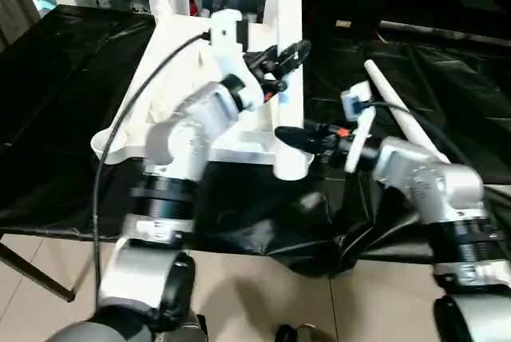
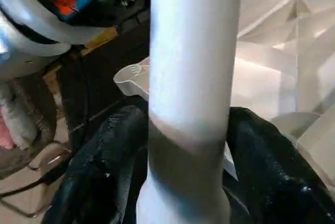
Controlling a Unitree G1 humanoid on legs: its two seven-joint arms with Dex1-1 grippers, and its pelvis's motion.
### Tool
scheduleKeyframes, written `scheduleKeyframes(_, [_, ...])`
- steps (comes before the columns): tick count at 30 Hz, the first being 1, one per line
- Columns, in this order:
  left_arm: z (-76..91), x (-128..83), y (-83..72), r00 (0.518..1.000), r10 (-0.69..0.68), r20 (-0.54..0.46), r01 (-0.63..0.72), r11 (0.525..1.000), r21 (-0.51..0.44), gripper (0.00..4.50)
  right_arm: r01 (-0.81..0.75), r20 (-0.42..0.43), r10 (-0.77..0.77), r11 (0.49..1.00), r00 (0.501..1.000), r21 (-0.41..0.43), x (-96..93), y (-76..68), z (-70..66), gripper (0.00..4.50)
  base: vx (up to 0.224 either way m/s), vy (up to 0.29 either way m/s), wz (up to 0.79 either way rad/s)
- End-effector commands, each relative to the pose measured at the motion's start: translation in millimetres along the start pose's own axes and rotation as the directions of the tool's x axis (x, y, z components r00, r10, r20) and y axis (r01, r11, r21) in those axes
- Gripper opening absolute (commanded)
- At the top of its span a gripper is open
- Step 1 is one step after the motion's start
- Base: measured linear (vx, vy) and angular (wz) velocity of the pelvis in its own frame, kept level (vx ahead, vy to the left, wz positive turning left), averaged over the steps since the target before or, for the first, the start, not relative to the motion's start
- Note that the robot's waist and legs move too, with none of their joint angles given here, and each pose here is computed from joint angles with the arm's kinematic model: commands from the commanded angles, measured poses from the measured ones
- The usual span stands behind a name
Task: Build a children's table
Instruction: Pick table leg
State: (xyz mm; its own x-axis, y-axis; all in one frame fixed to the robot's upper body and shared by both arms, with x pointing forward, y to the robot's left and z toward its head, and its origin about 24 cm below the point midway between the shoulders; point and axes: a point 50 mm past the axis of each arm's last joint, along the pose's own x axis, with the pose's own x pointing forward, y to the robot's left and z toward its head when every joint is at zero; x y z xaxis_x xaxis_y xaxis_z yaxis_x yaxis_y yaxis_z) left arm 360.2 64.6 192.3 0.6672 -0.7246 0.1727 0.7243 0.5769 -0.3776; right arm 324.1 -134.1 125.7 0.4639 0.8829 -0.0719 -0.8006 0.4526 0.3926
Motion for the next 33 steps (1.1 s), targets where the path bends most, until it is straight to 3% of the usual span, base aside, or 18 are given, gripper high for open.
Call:
scheduleKeyframes(1, [6.9, 2.1, -14.8, 0.993, -0.120, -0.007, 0.120, 0.993, 0.015, 1.80, -0.058, 0.000, 0.058, 0.998, 0.998, -0.002, -7.4, 4.5, 10.3, 2.89, 0.000, 0.000, 0.00])
scheduleKeyframes(14, [12.3, -1.5, -29.8, 0.943, -0.328, -0.053, 0.324, 0.943, -0.073, 1.80, -0.188, -0.105, 0.190, 0.982, 0.976, 0.034, -21.1, 7.3, 10.3, 2.89, 0.000, 0.000, 0.00])
scheduleKeyframes(33, [8.8, -1.4, -36.5, 0.918, -0.387, -0.084, 0.377, 0.919, -0.113, 1.80, -0.228, -0.149, 0.230, 0.973, 0.962, 0.031, -17.3, 9.1, 7.2, 2.89, 0.000, 0.000, 0.00])
